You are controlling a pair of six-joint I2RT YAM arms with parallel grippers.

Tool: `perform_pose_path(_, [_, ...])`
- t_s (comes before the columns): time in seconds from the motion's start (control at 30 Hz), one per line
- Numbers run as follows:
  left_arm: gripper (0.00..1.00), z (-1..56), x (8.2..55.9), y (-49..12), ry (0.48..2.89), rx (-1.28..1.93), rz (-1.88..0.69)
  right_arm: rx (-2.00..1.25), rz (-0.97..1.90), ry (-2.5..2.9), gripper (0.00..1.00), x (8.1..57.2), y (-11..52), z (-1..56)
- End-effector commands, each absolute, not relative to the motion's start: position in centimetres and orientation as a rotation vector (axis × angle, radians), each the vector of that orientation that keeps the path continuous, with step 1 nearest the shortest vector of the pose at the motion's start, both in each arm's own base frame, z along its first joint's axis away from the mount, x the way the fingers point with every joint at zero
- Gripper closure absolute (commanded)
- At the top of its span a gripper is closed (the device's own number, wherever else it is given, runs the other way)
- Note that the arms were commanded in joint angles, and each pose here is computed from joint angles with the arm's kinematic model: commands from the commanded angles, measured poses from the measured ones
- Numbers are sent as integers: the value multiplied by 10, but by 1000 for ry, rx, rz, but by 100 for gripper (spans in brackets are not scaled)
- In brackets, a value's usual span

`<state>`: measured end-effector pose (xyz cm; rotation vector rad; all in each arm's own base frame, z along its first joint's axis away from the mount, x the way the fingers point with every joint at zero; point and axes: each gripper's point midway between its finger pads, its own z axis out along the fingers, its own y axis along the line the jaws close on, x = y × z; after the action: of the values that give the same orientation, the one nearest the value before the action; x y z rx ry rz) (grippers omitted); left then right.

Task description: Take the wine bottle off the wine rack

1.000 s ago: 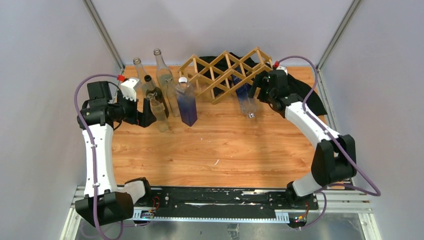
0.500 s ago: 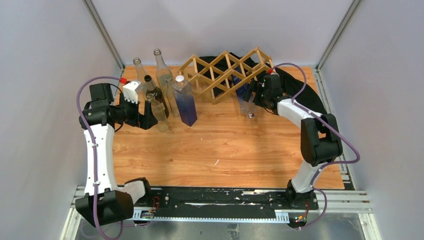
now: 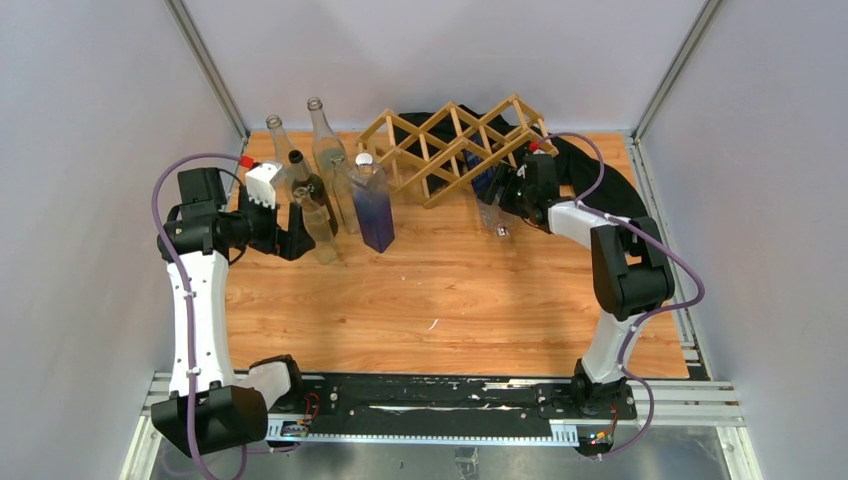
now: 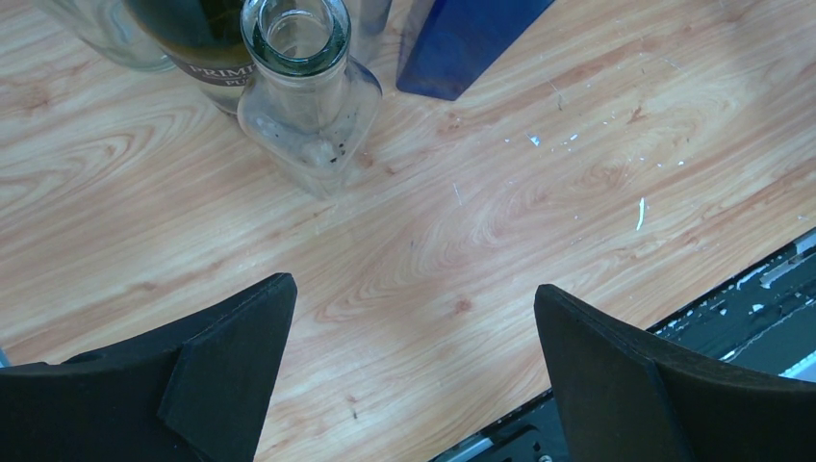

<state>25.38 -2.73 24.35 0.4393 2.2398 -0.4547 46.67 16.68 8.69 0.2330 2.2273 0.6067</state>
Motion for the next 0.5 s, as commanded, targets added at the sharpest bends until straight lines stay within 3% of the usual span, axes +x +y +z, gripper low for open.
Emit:
perform_pose_path(0.0, [0, 252, 252, -29, 2206, 451, -453, 235, 635, 2227, 22, 458, 162, 76])
perform_pose_path(0.2, [0, 259, 250, -31, 2184, 451, -446, 196, 717, 2194, 51, 440, 167, 85])
perform_pose_path(0.37, [0, 264, 248, -32, 2166, 455, -443, 196, 786, 2120, 91, 424, 165, 105])
perform_pose_path(0.47, [0, 265, 248, -32, 2162, 457, -439, 181, 818, 2107, 100, 411, 167, 111])
